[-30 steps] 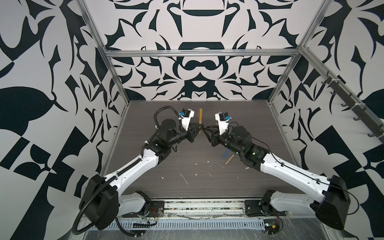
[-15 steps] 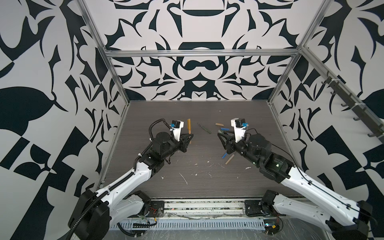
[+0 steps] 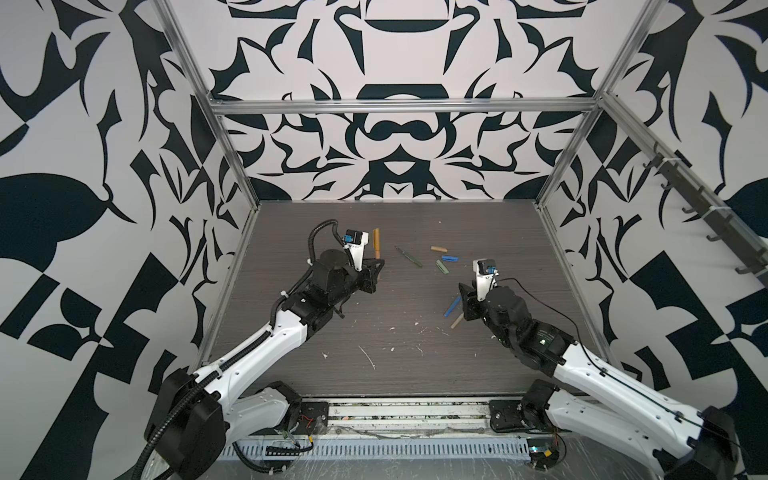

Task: Insert the pens into the pen caps
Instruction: 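Open the right gripper and move it toward the blue pen, then lower the capped pen and open the left gripper while right hovers over blue pen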

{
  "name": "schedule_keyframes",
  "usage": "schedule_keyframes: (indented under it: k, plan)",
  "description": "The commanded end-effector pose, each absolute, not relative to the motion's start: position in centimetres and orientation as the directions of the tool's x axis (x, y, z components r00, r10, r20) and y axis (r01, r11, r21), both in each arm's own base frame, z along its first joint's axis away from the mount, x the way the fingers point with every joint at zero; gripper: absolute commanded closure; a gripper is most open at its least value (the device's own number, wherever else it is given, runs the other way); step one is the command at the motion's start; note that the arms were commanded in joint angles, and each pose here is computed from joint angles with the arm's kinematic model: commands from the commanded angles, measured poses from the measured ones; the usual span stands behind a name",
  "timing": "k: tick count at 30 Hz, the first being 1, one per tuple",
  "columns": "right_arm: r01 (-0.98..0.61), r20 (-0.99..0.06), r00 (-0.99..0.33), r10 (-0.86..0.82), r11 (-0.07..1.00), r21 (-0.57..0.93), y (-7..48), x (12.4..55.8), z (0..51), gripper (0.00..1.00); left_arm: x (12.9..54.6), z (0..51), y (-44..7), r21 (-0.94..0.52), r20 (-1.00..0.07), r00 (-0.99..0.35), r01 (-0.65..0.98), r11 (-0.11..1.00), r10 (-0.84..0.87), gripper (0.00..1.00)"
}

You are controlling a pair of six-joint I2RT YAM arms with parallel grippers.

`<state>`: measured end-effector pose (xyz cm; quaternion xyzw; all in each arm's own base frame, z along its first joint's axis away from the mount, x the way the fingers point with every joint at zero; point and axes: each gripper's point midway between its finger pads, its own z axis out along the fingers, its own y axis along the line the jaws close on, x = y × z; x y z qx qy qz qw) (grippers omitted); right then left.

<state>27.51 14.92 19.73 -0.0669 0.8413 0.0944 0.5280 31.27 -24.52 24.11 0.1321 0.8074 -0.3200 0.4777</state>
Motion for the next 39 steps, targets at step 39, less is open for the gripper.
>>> schedule_keyframes:
  k: [39]
  plan:
    - [0.112,-0.907,-0.363,0.213,0.976,0.185,11.2,32.8,14.1,0.67,44.5,4.9,-23.6,-0.157,-0.268,-0.963,0.077,0.985,0.033,1.00]
